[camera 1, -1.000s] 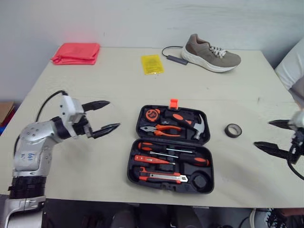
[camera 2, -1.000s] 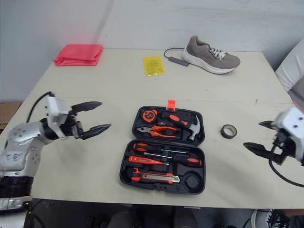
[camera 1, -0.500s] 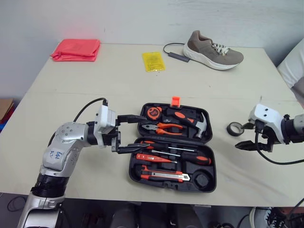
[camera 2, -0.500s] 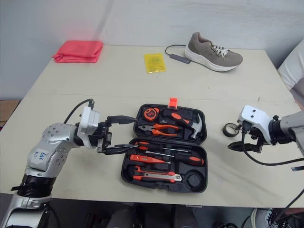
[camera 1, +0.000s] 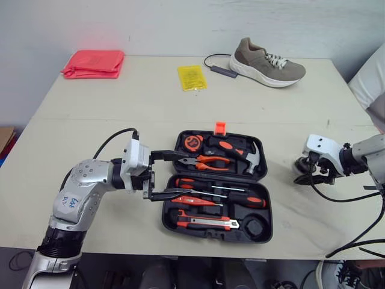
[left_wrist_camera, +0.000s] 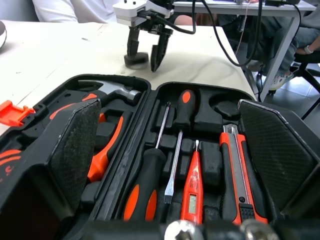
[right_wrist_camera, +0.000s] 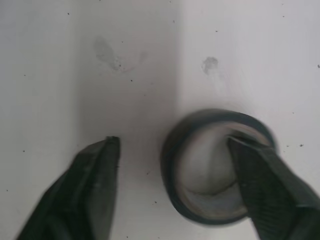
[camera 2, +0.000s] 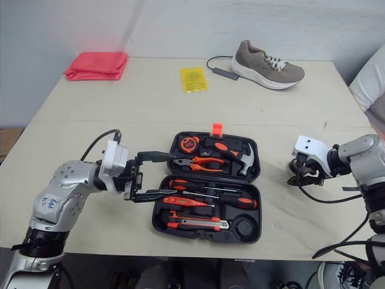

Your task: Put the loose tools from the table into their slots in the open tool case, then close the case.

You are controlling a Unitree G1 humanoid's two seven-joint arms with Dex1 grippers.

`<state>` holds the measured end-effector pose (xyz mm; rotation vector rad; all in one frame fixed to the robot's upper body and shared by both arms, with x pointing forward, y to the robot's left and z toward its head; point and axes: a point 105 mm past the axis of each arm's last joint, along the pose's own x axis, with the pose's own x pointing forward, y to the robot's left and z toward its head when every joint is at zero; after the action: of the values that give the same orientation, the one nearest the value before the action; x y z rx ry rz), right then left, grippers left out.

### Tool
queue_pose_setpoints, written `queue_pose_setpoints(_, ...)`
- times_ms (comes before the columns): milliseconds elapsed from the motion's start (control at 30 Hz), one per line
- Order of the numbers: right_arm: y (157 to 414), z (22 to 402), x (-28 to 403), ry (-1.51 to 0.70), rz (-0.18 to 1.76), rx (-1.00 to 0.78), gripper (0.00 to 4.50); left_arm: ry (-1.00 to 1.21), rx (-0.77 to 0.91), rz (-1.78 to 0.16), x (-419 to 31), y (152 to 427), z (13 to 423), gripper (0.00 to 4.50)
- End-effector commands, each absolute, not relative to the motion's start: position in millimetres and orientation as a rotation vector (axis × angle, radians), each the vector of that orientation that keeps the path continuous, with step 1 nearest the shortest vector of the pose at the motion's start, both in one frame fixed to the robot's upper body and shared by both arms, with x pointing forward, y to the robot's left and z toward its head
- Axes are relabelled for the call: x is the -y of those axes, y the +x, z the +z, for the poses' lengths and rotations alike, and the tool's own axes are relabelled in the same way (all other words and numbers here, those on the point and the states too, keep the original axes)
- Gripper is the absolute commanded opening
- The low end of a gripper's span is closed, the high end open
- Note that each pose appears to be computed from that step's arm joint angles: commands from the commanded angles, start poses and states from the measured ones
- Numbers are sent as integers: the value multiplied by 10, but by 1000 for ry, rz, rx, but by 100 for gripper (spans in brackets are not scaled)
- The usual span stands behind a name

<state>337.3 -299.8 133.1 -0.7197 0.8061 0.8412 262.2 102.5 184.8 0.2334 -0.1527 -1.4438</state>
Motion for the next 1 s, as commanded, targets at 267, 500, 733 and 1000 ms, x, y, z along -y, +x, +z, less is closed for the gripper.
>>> queue_pose_setpoints(267,3316,1558,2924,-819,926,-729,3,257,194,-1483,-1000,2530,1938,450)
queue_pose_setpoints(500,2817,1842,2168,-829,1279,-500,3,309,241,-1520,-1015,2484,1985,450)
queue_pose_setpoints(733,2120,1729,1619,-823,1554,-474,3,328,218,-1568,-1066,2385,1911,450)
queue_pose_setpoints(1000,1945,1422,1383,-825,1591,-533,3,318,174,-1617,-1059,2319,1829,450)
